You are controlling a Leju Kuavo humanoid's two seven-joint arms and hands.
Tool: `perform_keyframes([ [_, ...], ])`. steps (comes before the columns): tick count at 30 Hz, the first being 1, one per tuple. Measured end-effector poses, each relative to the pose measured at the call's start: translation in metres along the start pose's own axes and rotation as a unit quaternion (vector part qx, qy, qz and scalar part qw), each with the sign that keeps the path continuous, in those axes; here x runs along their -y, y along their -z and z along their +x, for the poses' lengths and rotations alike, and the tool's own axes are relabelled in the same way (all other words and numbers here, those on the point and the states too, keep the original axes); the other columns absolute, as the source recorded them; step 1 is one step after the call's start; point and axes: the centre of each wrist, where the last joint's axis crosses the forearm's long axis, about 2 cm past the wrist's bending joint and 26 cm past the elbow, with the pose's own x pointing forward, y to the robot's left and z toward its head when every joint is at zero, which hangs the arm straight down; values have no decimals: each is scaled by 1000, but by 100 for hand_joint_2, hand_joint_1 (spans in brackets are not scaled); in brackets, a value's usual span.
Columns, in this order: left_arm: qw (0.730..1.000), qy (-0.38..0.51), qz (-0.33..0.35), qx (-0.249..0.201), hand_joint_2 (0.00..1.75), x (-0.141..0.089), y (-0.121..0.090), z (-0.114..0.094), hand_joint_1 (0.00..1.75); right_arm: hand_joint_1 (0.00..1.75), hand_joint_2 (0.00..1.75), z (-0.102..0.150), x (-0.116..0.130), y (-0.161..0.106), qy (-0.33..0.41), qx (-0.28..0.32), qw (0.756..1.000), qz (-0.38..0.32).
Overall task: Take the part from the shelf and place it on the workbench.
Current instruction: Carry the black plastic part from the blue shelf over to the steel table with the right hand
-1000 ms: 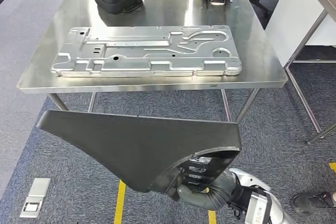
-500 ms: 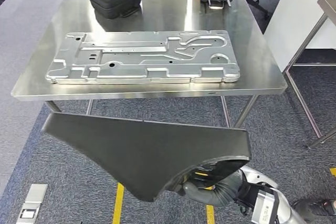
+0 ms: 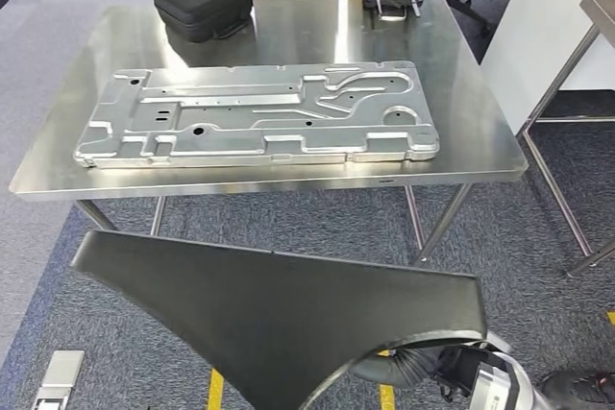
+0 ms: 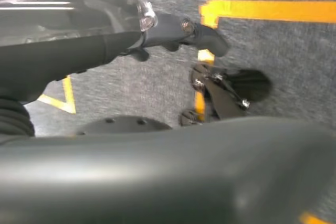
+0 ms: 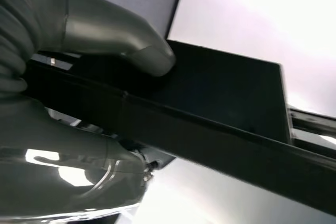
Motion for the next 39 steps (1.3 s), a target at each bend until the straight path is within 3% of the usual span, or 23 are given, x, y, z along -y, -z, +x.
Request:
perform_keyframes([
  [39,1000,15,-5,3,175,-2,0,1,0,175,175,0,4,11,-10,12,1000,-12],
])
